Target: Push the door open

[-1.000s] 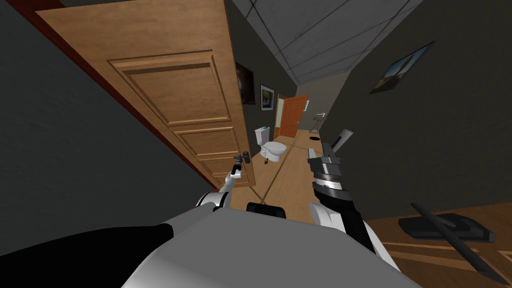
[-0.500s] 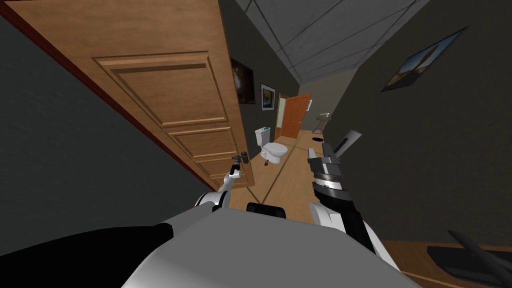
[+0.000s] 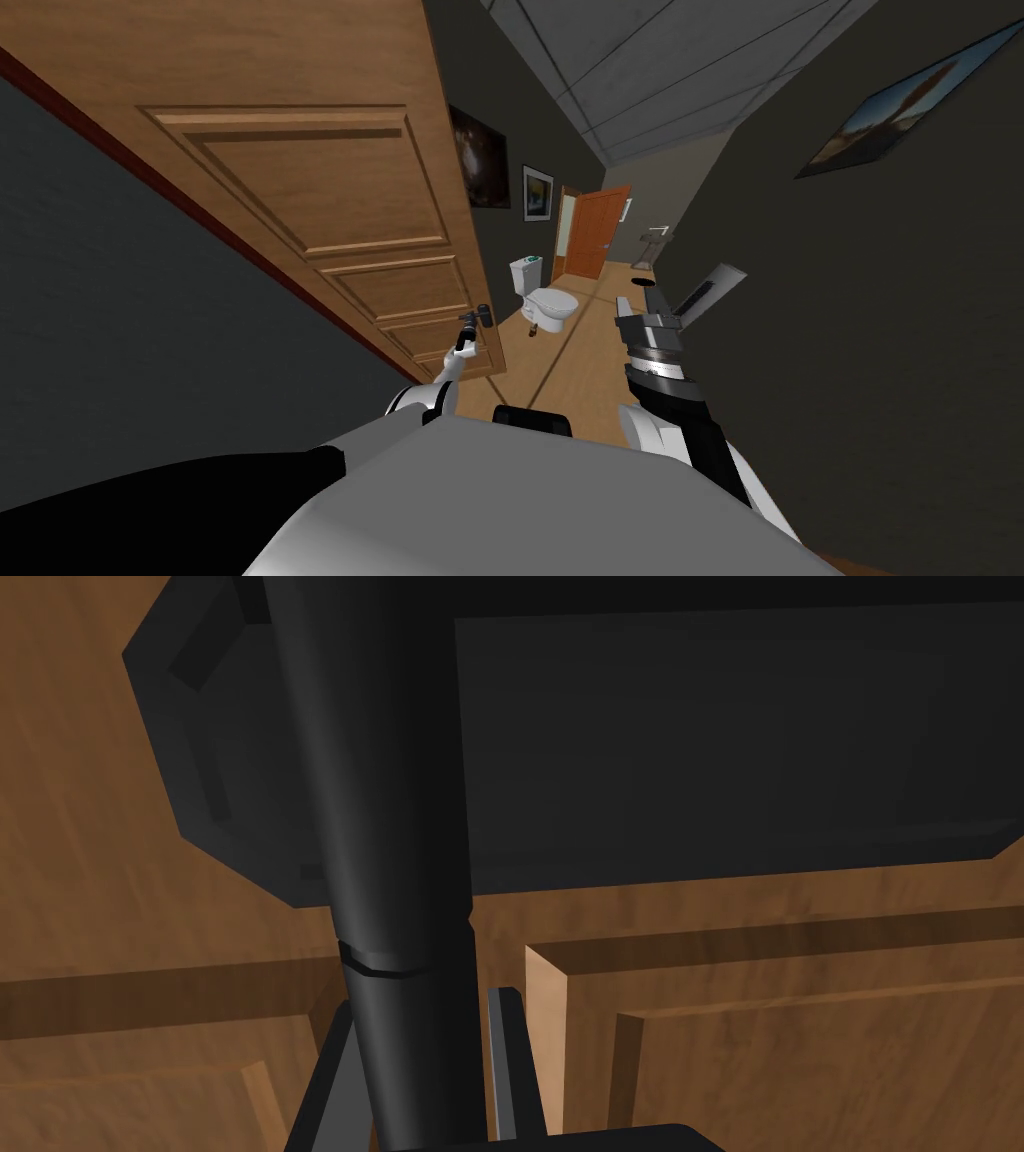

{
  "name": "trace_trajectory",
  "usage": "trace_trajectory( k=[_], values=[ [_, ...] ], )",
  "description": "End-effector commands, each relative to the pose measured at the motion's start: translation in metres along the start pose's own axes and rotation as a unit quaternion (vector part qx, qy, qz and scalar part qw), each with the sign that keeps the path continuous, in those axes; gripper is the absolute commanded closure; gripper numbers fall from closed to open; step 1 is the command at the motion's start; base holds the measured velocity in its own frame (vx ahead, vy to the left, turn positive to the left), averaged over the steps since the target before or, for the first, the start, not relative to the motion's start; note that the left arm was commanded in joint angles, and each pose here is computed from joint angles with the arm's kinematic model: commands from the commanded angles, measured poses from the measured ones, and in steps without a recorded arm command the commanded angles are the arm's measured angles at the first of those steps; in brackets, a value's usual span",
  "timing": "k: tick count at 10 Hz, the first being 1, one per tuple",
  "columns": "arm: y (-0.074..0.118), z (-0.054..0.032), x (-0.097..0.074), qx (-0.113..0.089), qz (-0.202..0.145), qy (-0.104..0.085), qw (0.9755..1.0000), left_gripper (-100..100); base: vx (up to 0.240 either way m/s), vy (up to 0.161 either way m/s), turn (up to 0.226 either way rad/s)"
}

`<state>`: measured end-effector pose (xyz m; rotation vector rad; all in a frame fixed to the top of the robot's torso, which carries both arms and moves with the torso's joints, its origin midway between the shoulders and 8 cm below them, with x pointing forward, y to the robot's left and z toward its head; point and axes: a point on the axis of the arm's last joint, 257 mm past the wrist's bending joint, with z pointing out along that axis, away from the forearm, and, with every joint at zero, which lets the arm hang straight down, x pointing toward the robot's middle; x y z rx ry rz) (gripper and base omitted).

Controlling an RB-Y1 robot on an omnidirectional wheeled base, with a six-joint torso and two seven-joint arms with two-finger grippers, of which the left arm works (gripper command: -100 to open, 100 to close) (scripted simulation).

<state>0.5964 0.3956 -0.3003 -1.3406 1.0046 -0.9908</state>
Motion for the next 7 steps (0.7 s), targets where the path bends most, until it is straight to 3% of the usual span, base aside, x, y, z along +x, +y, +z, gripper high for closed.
trace_trajectory(
  k=[1, 6, 7],
  values=[
    [-0.006, 0.0016, -0.008, 0.005, 0.000, -0.007, 1.0000, 100, 0.172, -0.067, 0.045],
    [-0.008, 0.0012, -0.041, 0.006, -0.001, -0.037, 0.9993, 100, 0.189, -0.080, 0.059],
    [-0.004, -0.0005, -0.042, 0.003, 0.001, -0.036, 0.9993, 100, 0.089, -0.031, 0.056]
  ],
)
